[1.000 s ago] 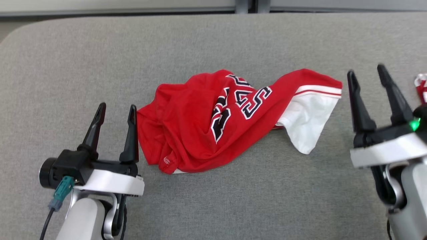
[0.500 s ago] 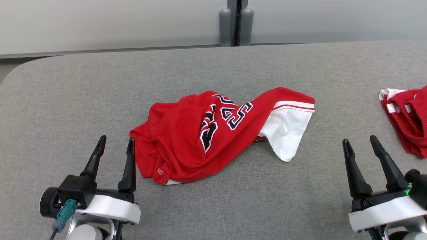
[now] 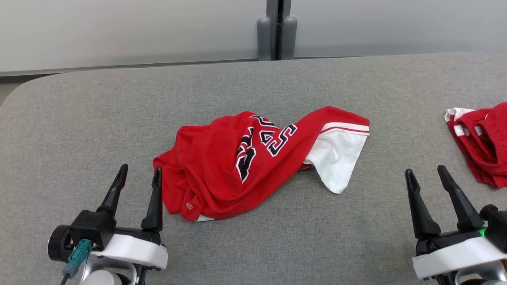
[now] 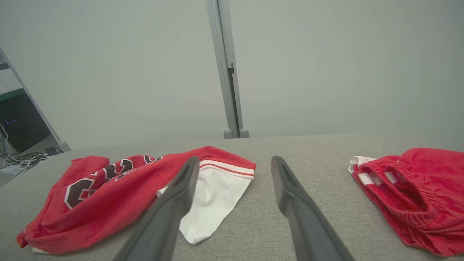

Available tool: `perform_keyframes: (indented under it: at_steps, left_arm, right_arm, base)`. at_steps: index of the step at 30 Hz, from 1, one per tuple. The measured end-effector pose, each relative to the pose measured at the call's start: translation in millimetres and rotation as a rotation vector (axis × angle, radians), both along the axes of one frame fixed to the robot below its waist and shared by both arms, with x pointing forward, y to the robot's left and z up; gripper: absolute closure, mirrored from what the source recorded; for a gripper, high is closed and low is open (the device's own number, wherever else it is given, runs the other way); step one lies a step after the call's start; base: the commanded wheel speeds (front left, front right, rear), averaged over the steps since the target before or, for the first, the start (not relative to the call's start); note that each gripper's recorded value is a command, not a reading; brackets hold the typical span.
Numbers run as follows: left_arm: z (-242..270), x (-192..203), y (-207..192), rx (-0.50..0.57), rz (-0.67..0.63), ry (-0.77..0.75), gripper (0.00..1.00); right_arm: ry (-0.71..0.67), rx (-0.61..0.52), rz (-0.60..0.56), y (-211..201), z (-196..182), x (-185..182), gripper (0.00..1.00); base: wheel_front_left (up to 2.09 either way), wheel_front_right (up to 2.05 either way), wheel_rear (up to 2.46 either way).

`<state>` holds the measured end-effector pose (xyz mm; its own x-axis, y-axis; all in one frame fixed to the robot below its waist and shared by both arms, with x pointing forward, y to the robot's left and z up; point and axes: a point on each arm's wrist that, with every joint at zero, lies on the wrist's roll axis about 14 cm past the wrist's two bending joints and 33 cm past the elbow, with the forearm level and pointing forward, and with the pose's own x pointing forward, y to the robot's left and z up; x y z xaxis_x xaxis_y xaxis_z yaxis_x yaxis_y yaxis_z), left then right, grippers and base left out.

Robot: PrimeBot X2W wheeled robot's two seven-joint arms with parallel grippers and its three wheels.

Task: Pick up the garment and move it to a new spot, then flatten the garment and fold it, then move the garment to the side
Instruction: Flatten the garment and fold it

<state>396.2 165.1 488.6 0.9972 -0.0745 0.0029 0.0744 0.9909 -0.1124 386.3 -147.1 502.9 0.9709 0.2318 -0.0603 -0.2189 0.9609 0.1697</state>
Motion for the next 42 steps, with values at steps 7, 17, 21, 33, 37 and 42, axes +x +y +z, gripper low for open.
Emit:
perform_keyframes:
  at_steps: [7,17,21,33,37,42]
  left_arm:
    - [1,0,-1,0.0,-0.003,0.0,0.0]
    - [-1,1,-3,-0.01,-0.008,0.005,0.0]
    - [2,7,-3,-0.015,-0.008,-0.005,0.0]
    - [-10,28,7,-0.023,0.025,0.003,0.0]
    - [-16,29,13,-0.019,0.043,0.018,0.0]
    - [-16,32,13,-0.021,0.045,0.012,0.0]
  right_arm:
    - [-0.004,0.003,0.002,1,1,1,0.0]
    - [0.052,-0.004,0.026,8,-12,1,0.0]
    - [0.134,-0.018,0.058,15,-37,1,0.0]
    - [0.37,-0.037,0.216,61,-126,28,0.0]
    - [0.388,-0.014,0.227,70,-137,35,1.0]
    - [0.362,0.004,0.193,63,-134,39,1.0]
  base:
    - [0.0,0.0,0.0]
    - [0.0,0.0,0.0]
    - [0.0,0.0,0.0]
    - [0.0,0.0,0.0]
    - [0.0,0.0,0.0]
    - [0.0,0.0,0.0]
